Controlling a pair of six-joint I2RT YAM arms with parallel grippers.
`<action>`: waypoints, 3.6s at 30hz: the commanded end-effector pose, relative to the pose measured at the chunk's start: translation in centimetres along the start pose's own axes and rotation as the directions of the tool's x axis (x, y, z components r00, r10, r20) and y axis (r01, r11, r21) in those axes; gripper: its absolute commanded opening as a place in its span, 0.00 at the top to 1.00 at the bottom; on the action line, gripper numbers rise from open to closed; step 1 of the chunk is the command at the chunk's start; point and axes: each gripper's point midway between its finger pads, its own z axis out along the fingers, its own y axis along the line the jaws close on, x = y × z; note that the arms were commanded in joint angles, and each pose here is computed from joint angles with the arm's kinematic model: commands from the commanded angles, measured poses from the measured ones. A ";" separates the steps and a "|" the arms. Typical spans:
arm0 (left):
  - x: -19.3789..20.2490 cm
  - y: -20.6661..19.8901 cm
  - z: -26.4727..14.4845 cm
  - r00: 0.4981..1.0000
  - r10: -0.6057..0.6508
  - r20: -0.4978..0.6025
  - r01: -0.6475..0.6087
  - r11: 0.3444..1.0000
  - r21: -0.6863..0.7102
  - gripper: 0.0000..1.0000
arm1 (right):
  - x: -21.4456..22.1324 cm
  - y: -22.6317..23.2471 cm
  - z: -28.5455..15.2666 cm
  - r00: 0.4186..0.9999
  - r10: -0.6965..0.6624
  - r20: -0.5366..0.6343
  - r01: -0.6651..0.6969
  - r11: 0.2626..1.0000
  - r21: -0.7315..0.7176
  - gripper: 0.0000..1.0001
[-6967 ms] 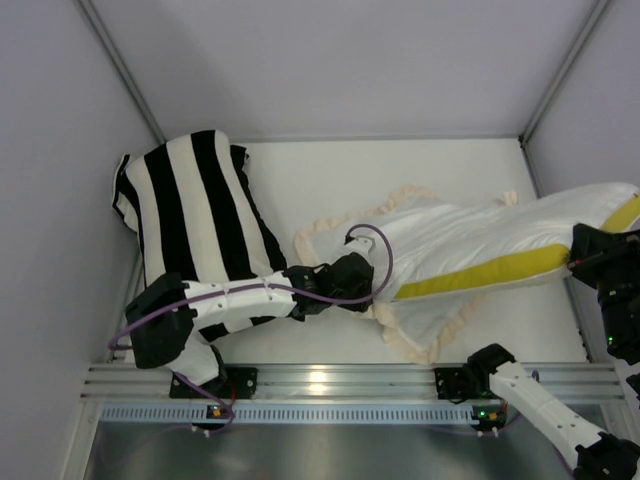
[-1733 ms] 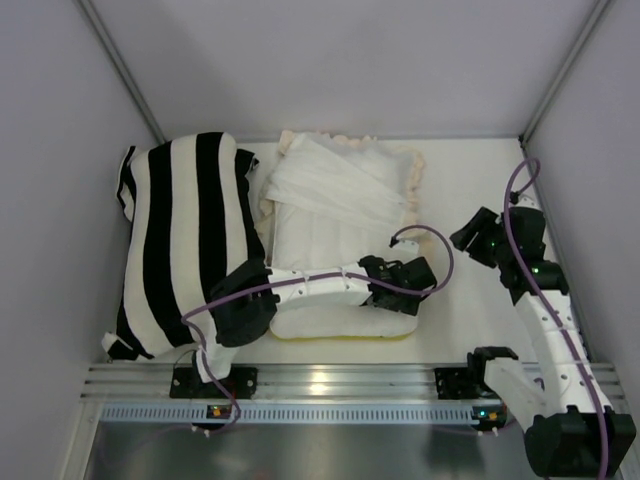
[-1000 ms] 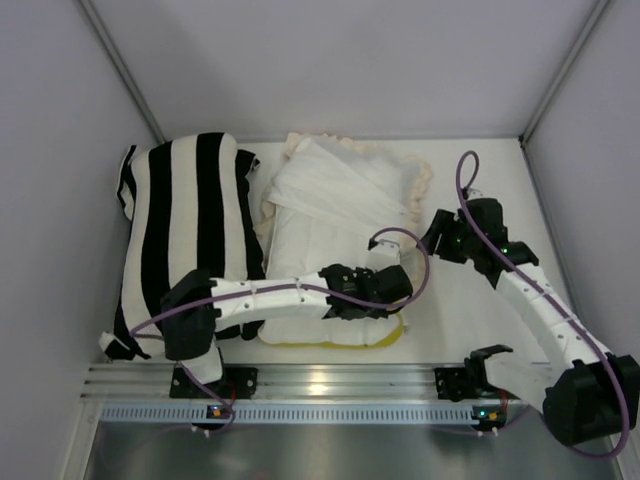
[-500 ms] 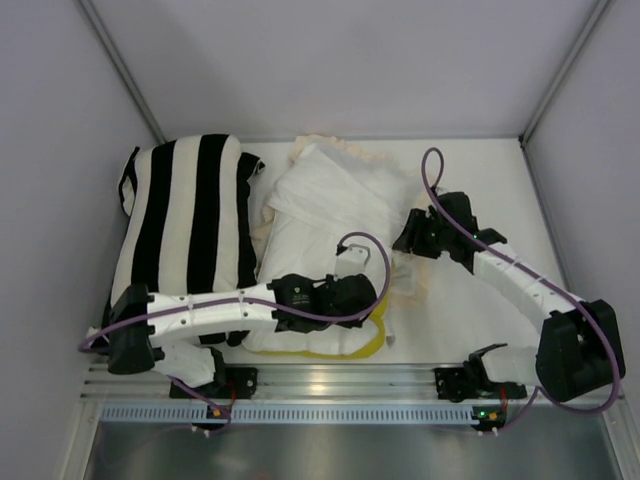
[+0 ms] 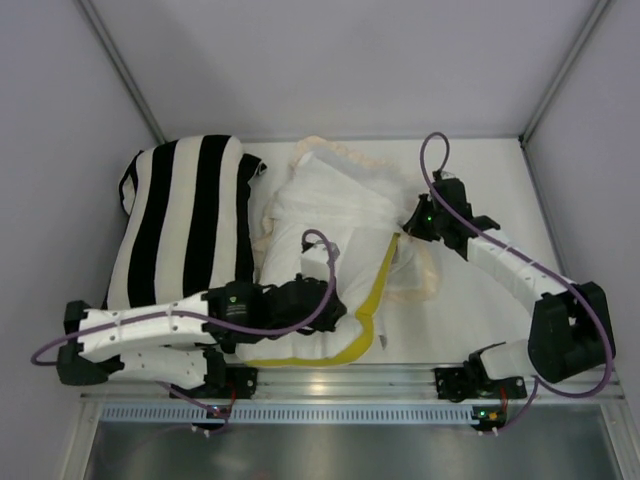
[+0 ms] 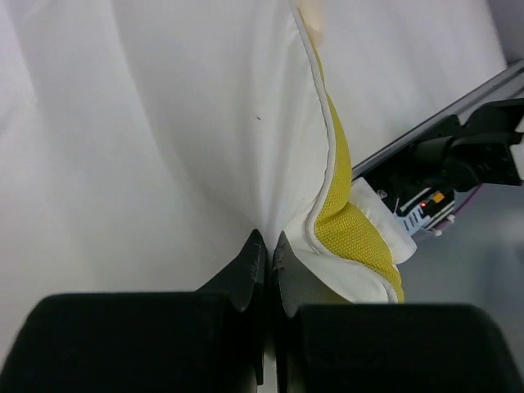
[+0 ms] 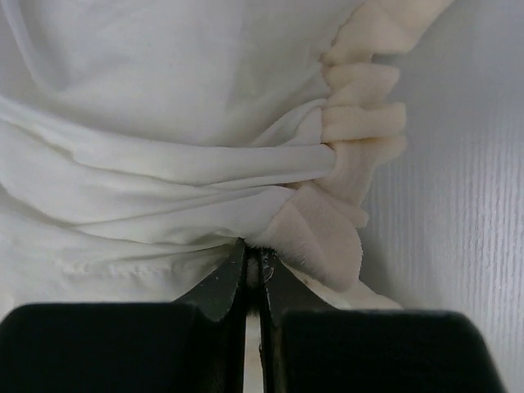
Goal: Remove the pillowcase from the pillow
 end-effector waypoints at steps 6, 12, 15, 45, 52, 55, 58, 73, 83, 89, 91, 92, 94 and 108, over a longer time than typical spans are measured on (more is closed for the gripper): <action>-3.8 0.1 -8.7 0.980 -0.138 0.145 0.096 0.959 0.266 1.00 | -11.0 -1.3 0.0 0.966 0.029 0.257 -0.073 0.984 0.161 1.00; -4.6 1.5 -11.9 0.961 -0.200 0.192 0.123 0.928 0.352 1.00 | -14.9 -5.8 0.9 0.953 0.090 0.290 -0.164 0.957 0.240 1.00; -5.0 2.0 -13.0 0.953 -0.217 0.213 0.124 0.917 0.378 1.00 | -16.0 -7.3 1.3 0.952 0.092 0.293 -0.175 0.945 0.274 1.00; -9.0 4.1 -16.2 0.890 -0.303 0.340 0.180 0.920 0.349 1.00 | -30.6 -15.6 -23.5 0.659 0.169 0.733 -0.477 0.848 0.233 1.00; -7.6 4.9 -12.2 0.908 -0.256 0.330 0.203 0.961 0.185 1.00 | -32.3 -10.8 -36.6 0.484 0.085 0.871 -0.445 0.881 0.162 1.00; -6.4 6.4 -9.8 0.914 -0.248 0.323 0.246 0.968 0.049 1.00 | -31.8 -9.1 -42.5 0.376 0.025 0.926 -0.441 0.884 0.155 1.00; -6.7 7.8 -8.8 0.890 -0.256 0.378 0.295 0.954 -0.047 1.00 | -31.0 -7.3 -46.7 0.297 -0.027 0.954 -0.435 0.886 0.160 1.00; -6.3 7.0 -3.0 0.947 -0.004 0.322 0.116 0.937 -0.330 1.00 | -30.3 -3.5 -50.0 0.236 -0.022 0.972 -0.349 0.931 0.106 1.00; -1.7 8.7 2.1 0.986 0.034 0.166 0.046 0.891 -0.452 1.00 | -33.3 -2.2 -49.1 0.222 0.074 0.972 -0.290 0.957 -0.006 1.00; 4.9 13.5 3.8 0.995 -0.053 0.088 0.093 0.828 -0.554 1.00 | -35.1 -3.0 -47.0 0.254 0.119 0.960 -0.286 0.957 -0.043 1.00; 7.5 15.6 3.6 0.996 -0.077 0.045 0.088 0.804 -0.588 1.00 | -35.3 -3.4 -46.6 0.255 0.117 0.960 -0.295 0.955 -0.039 1.00; 8.2 16.0 3.6 0.993 -0.104 0.048 0.112 0.797 -0.594 1.00 | -35.5 -3.6 -46.5 0.255 0.118 0.960 -0.297 0.954 -0.038 1.00; 9.6 17.2 3.1 0.992 -0.125 0.023 0.113 0.788 -0.605 1.00 | -35.7 -3.8 -46.3 0.254 0.119 0.960 -0.297 0.954 -0.040 1.00; 9.1 17.2 1.8 0.988 -0.150 0.047 0.150 0.814 -0.561 1.00 | -36.6 -7.2 -46.4 0.209 0.018 0.978 -0.384 0.921 0.066 1.00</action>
